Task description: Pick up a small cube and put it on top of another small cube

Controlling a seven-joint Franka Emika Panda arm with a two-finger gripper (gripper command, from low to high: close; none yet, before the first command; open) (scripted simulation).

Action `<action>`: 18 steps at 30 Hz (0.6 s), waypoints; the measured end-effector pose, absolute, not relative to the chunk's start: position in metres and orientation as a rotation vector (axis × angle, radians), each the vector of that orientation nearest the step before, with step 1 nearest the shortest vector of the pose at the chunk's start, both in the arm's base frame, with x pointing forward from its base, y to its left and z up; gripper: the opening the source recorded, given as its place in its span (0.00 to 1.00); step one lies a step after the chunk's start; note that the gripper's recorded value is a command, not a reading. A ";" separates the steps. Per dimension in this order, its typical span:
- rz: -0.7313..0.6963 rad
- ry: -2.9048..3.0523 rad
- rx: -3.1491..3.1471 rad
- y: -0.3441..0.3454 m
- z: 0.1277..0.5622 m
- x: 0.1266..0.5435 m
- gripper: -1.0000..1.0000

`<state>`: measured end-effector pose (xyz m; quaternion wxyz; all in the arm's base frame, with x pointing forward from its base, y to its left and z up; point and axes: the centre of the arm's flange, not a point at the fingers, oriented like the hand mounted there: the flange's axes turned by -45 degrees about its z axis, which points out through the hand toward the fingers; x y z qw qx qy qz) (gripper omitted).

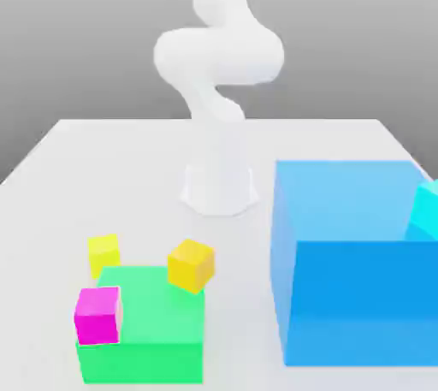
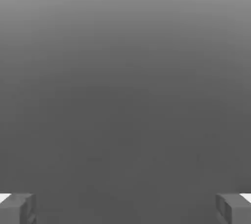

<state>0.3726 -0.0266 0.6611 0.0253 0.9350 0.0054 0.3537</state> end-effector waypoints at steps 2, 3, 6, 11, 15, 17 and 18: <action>0.967 0.056 2.888 -0.054 0.612 0.391 0.50; 0.905 0.075 2.889 -0.068 0.587 0.397 0.50; 0.725 0.133 2.898 -0.109 0.512 0.403 0.50; 0.440 0.234 2.940 -0.170 0.390 0.377 0.50; 0.242 0.317 2.995 -0.201 0.303 0.330 0.50; 0.152 0.359 3.030 -0.209 0.264 0.301 0.50; 0.111 0.382 3.049 -0.212 0.246 0.285 0.50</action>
